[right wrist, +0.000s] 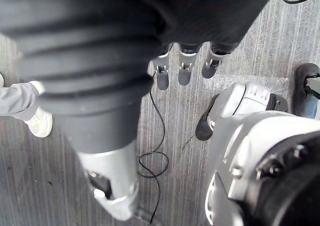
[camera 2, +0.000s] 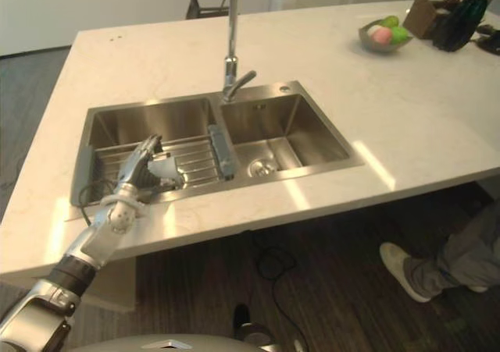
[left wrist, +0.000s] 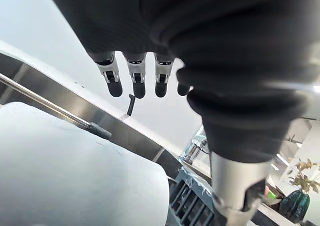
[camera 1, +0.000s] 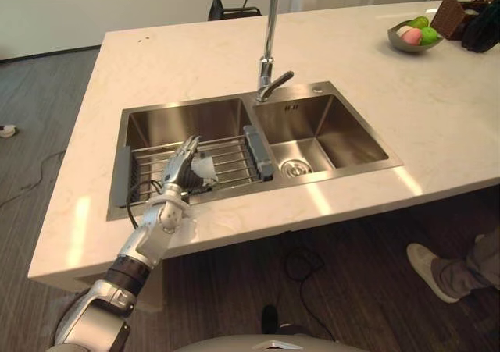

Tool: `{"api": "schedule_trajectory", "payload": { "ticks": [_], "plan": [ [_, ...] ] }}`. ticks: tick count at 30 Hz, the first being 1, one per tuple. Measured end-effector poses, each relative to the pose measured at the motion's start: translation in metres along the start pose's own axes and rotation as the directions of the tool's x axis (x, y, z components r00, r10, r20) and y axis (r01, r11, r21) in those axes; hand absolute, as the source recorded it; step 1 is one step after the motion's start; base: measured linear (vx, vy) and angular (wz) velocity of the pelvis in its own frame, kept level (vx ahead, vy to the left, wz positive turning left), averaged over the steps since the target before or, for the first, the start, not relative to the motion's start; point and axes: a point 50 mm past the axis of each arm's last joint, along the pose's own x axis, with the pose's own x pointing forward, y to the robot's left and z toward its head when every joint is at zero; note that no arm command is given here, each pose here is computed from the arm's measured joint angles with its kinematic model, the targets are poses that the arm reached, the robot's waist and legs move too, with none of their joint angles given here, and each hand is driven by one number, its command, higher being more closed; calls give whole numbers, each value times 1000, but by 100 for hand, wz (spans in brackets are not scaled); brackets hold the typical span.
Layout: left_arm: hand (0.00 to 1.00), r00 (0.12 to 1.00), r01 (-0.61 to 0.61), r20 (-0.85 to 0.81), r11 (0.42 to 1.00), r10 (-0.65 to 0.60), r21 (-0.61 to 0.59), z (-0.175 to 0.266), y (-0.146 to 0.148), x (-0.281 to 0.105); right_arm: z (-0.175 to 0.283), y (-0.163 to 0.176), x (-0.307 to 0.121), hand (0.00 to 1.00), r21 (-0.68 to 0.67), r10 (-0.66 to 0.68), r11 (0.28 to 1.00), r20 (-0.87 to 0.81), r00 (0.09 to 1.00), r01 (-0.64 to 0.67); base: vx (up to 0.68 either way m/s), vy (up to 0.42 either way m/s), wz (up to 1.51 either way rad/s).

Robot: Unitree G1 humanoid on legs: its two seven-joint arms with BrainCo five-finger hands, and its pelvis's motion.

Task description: Walk over to the sink, pick up the cup, carry it to the dishwasher, place the cup inside the dishwasher, then close the dishwasher door

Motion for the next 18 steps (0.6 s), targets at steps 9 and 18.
{"api": "schedule_trajectory", "payload": {
  "ticks": [9,18],
  "plan": [
    [0,990,84,-118,991,-72,104,-9,-9,2,-6,-7,-2,0,23,-28,999,-20,999,28,-6,-1,-9],
    [0,981,77,-186,989,-54,123,-19,-3,1,-9,-8,-3,0,-7,-29,1000,-42,999,28,0,0,0]
  ]
}}
